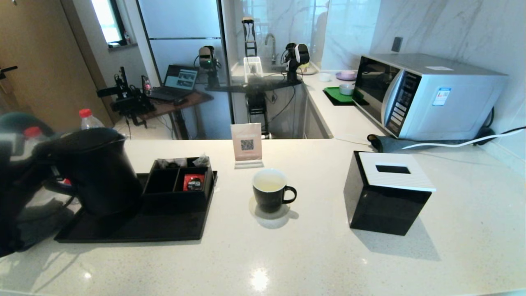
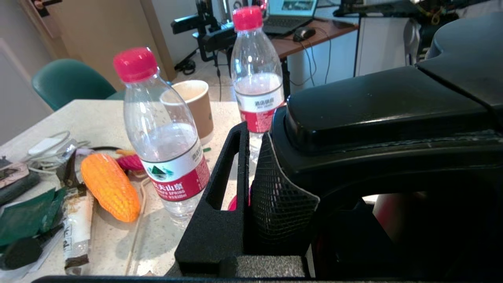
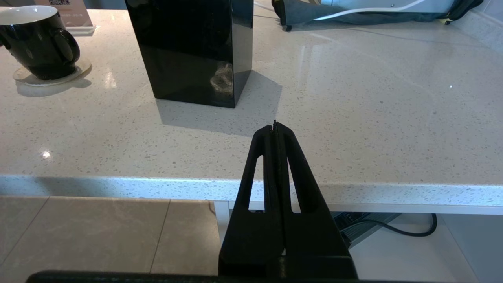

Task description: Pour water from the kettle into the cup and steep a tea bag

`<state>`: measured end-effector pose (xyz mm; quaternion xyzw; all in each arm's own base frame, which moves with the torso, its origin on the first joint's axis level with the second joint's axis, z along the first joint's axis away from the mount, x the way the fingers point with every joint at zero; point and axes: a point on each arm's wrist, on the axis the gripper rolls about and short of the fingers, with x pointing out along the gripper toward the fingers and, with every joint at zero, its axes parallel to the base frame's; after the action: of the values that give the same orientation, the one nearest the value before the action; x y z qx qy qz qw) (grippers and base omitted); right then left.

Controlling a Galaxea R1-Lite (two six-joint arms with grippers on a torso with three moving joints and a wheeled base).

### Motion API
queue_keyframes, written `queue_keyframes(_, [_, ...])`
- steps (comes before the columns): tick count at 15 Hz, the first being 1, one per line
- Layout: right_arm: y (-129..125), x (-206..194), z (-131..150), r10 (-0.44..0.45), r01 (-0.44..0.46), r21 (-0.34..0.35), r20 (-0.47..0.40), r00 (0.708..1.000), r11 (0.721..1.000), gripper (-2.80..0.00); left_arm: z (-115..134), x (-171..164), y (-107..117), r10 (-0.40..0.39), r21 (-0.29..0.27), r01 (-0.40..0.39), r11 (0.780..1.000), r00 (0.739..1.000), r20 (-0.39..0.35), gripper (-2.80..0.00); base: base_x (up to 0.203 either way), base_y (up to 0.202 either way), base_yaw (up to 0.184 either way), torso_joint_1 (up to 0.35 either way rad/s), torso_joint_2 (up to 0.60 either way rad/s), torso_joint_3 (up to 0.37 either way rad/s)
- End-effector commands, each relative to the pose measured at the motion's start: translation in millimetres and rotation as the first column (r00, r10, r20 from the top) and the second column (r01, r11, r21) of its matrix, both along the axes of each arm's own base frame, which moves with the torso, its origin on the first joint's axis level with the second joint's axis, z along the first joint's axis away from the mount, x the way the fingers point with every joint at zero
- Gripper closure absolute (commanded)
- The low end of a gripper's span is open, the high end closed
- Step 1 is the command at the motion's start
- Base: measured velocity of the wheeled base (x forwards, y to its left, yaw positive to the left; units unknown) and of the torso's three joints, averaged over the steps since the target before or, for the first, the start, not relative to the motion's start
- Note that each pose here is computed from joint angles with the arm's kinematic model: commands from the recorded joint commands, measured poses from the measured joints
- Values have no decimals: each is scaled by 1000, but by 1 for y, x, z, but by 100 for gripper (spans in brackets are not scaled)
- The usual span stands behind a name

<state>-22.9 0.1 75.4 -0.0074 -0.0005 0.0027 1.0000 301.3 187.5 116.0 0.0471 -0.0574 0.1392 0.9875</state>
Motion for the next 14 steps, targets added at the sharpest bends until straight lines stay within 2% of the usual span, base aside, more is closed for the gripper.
queue_keyframes(1, [0,0,0,1,-1,-1,-1,1000,1000,0,18,-11,-8,-6,33,4,999,998,61,0,0,0,0,0,0,0])
queue_keyframes(14, [0,0,0,1,-1,-1,-1,1000,1000,0,49,-44,-30,-13,59,6,998,994,111,0,0,0,0,0,0,0])
